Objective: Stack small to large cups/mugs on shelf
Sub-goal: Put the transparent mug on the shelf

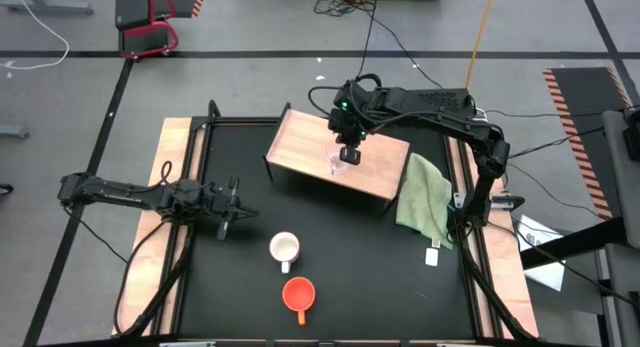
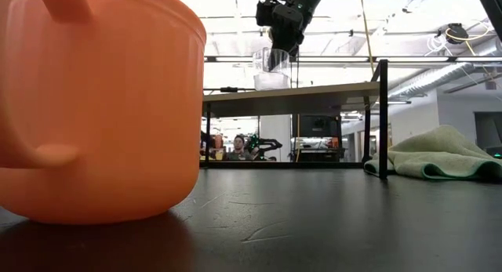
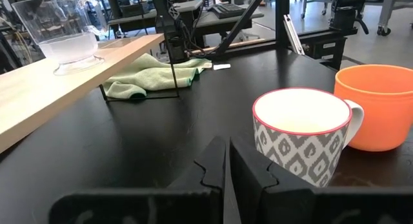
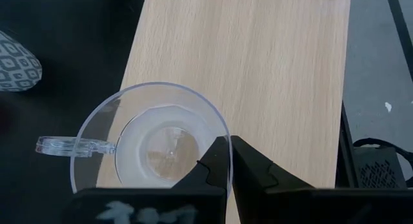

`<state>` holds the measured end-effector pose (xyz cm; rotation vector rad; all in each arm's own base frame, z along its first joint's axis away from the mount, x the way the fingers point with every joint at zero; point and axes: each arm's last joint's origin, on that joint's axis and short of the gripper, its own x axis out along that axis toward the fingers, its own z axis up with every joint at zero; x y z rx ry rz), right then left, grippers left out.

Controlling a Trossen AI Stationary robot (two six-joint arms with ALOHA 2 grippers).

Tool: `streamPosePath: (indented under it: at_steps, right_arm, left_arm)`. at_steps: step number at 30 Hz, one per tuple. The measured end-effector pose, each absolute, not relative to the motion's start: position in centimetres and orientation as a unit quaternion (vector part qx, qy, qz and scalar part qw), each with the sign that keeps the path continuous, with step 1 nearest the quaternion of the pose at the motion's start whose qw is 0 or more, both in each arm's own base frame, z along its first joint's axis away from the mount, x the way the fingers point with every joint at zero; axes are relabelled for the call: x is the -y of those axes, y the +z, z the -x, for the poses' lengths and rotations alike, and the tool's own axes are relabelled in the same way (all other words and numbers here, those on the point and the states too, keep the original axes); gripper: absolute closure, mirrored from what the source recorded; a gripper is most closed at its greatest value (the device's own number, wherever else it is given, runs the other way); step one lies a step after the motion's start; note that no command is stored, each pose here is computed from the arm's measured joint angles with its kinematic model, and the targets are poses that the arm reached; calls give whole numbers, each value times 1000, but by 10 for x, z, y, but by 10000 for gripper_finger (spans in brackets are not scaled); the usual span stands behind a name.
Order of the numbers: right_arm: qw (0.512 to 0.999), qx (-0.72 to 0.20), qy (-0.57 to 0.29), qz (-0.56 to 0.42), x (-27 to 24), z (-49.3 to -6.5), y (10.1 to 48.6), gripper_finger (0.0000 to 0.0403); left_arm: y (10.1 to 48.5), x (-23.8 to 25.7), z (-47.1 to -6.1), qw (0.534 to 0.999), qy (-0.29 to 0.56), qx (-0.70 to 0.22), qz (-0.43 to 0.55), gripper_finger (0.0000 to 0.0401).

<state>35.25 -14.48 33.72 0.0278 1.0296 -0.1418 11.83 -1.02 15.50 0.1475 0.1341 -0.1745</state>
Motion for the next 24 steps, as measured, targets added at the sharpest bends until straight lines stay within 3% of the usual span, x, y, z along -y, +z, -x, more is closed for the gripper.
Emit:
streamPosePath:
  at_steps: [11, 24]
  right_arm:
    - [868, -493, -68, -12, 145, -353, 337, 397]
    - [864, -499, -64, -14, 145, -353, 334, 335]
  left_arm:
    - [154, 10, -118, 991, -87, -72, -73, 375]
    - [154, 10, -118, 991, -87, -74, -70, 375]
